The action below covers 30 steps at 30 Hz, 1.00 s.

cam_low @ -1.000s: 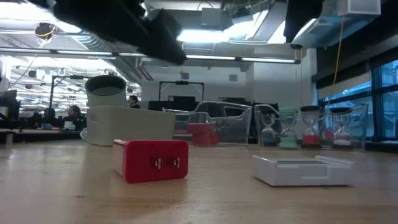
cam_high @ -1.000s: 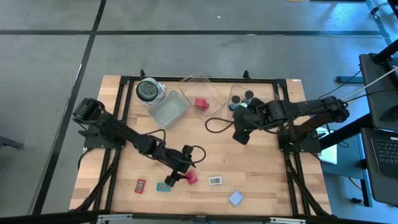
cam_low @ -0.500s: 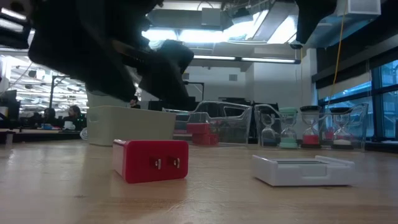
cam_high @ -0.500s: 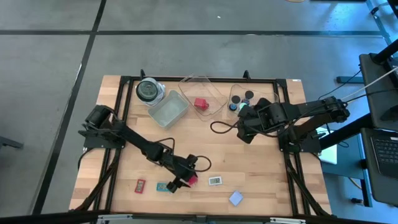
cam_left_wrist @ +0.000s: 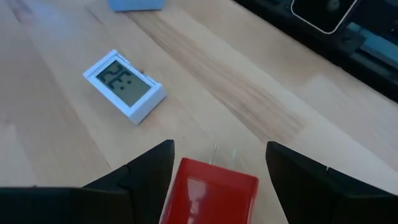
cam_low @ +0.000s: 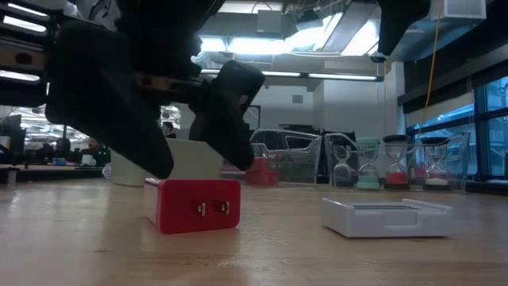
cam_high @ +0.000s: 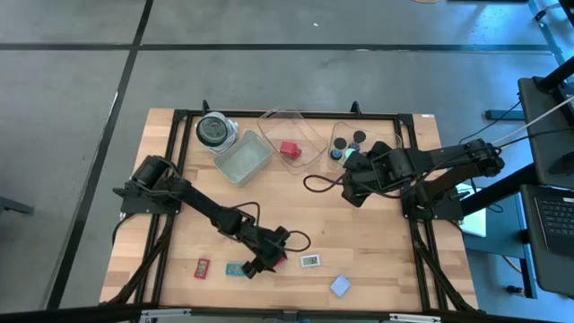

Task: Pick & Place Office items
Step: Put the red charger adapter into the left transparent bin

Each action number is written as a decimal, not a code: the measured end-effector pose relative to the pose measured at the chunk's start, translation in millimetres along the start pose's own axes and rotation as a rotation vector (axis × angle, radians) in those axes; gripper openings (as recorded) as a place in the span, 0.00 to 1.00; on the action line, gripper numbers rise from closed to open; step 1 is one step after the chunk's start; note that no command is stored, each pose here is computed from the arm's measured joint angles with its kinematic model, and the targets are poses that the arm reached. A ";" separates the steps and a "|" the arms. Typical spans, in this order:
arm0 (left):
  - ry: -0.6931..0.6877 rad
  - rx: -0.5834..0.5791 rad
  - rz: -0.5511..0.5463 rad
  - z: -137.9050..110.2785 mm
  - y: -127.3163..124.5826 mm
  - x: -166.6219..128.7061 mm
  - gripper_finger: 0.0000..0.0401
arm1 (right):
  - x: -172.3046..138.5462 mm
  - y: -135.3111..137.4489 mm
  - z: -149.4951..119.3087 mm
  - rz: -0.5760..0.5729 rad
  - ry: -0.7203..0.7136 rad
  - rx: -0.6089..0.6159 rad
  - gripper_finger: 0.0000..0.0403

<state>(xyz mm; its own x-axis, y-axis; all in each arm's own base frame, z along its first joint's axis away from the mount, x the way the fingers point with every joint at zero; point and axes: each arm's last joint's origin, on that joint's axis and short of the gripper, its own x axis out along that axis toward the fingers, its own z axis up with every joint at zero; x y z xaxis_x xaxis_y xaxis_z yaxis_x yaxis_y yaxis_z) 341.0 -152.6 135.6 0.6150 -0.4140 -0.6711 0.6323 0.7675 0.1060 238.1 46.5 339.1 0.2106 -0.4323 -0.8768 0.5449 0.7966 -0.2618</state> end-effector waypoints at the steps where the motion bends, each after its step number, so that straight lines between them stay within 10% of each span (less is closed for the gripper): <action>1: 0.002 -0.001 -0.001 -0.2 -0.1 0.0 0.63 | 0.0 0.0 0.0 0.000 0.000 0.000 0.66; 30: 0.219 0.000 -0.032 -19.9 -4.4 -3.1 0.58 | 0.0 0.2 0.2 0.002 -0.002 0.005 0.66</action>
<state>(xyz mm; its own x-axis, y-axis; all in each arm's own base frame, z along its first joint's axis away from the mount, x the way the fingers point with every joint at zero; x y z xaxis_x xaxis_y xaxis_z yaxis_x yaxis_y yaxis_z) 326.9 -144.9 122.6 0.4776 -0.3220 -0.8174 0.6498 0.7557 0.0819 238.4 46.5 339.2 0.2133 -0.4314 -0.8766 0.5483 0.7955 -0.2580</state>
